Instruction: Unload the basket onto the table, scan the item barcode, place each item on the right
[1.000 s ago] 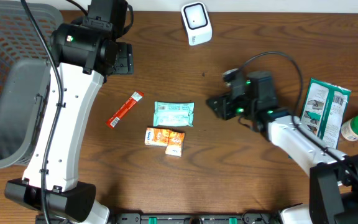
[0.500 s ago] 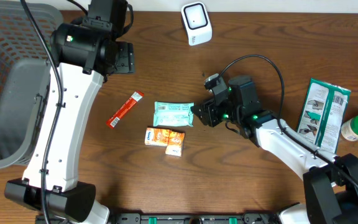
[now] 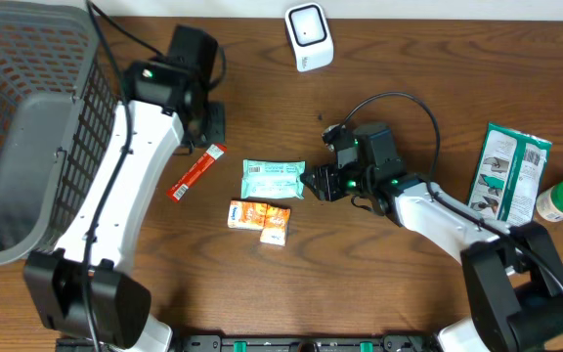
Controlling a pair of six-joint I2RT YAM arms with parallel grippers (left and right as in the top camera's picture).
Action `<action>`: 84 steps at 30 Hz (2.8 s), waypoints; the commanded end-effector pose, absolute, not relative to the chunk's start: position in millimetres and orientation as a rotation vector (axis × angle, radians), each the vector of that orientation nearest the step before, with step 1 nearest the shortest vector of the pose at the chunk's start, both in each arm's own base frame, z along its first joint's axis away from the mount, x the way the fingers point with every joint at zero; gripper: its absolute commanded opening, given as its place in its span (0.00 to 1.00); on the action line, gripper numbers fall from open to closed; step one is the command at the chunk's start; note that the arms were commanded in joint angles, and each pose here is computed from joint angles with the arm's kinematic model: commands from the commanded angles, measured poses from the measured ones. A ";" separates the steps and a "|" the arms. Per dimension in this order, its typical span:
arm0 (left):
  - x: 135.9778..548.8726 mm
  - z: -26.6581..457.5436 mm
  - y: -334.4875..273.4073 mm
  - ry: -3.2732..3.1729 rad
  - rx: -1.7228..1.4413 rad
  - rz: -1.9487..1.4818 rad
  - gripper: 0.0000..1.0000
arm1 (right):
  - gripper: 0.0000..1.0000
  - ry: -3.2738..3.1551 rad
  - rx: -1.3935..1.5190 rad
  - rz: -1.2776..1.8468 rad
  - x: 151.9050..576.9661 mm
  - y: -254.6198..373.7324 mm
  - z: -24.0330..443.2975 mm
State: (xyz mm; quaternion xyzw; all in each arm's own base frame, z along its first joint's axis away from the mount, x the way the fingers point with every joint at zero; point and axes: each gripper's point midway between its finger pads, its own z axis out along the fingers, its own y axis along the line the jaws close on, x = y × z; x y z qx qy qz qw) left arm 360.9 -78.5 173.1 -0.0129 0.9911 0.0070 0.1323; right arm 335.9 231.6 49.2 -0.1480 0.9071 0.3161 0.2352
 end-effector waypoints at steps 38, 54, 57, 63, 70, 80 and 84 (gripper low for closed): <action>348.3 -17.6 -137.6 2.981 0.094 -0.251 0.09 | 0.52 2.696 -0.132 1.115 311.0 262.0 -2.4; 342.9 -20.0 -141.8 2.991 0.117 -0.249 0.09 | 0.36 2.606 -0.211 1.182 315.3 280.0 10.2; 342.2 -20.5 -141.5 2.992 0.116 -0.248 0.10 | 0.48 2.605 -0.197 1.171 318.6 276.5 9.7; 342.2 -20.5 -141.5 2.992 0.117 -0.248 0.10 | 0.61 2.618 -0.155 1.029 328.6 262.2 -0.9; 343.3 -20.3 -141.9 2.988 0.117 -0.249 0.11 | 0.74 2.586 -0.105 0.768 351.9 237.2 -11.3; 344.1 -20.1 -142.3 2.984 0.117 -0.251 0.11 | 0.82 2.553 -0.124 0.628 362.7 224.6 -14.0; 344.0 -20.1 -142.2 2.985 0.117 -0.251 0.10 | 0.82 2.537 -0.184 0.701 356.4 243.5 -12.5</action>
